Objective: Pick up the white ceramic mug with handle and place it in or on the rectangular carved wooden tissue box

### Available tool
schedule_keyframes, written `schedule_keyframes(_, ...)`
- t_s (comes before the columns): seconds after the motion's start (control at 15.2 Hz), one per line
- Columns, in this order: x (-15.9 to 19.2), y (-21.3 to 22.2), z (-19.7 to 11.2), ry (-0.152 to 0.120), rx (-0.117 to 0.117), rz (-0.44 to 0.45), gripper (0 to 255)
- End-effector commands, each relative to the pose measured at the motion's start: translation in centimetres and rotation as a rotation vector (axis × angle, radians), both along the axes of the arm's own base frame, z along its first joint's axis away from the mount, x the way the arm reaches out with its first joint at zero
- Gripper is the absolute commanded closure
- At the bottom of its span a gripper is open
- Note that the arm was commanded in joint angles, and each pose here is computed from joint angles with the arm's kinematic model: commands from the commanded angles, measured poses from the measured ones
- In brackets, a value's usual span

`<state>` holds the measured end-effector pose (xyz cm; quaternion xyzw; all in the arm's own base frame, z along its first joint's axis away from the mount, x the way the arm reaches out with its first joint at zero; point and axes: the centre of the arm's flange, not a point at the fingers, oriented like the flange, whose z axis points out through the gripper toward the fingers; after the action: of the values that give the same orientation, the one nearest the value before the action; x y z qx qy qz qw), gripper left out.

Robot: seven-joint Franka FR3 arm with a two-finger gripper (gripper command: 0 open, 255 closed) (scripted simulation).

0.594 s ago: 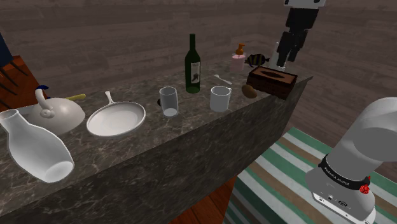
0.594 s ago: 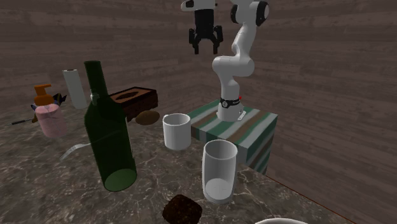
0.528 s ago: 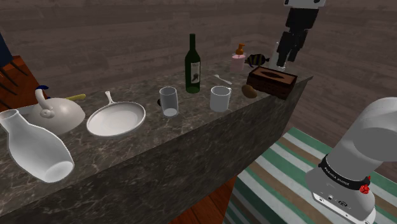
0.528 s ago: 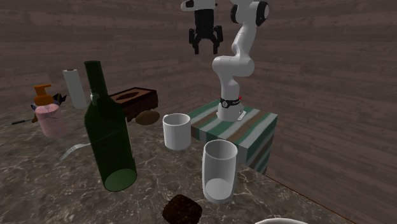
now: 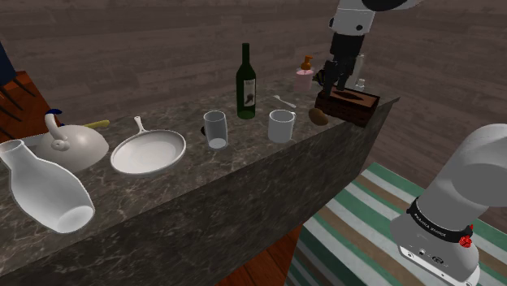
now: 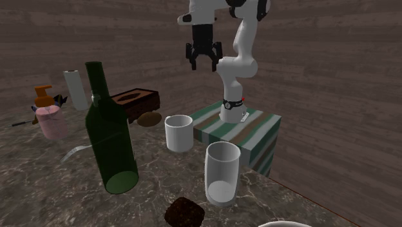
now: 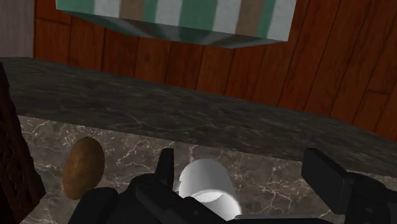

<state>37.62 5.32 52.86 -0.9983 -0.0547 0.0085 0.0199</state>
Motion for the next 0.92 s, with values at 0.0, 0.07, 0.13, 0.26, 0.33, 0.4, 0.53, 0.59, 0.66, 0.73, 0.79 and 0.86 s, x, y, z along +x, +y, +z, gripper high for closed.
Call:
schedule_keyframes(0.0,2.0,0.8,-1.9,-0.007,-0.004,0.011,0)
schedule_keyframes(0.07,3.0,1.2,-2.6,-0.009,-0.006,0.016,0)
schedule_keyframes(0.13,3.9,1.6,-3.4,-0.012,-0.009,0.021,0)
schedule_keyframes(0.26,5.8,2.5,-5.0,-0.017,-0.013,0.031,0)
schedule_keyframes(0.33,6.7,3.0,-5.8,-0.019,-0.015,0.036,0)
schedule_keyframes(0.4,7.6,3.4,-6.6,-0.022,-0.017,0.041,0)
schedule_keyframes(0.53,9.5,4.4,-8.1,-0.027,-0.021,0.051,0)
schedule_keyframes(0.59,10.5,4.8,-8.9,-0.030,-0.024,0.056,0)
schedule_keyframes(0.66,11.4,5.3,-9.7,-0.032,-0.026,0.061,0)
schedule_keyframes(0.73,12.3,5.8,-10.5,-0.035,-0.028,0.066,0)
schedule_keyframes(0.79,13.3,6.2,-11.3,-0.037,-0.030,0.072,0)
schedule_keyframes(0.86,14.2,6.7,-12.0,-0.040,-0.032,0.077,0)
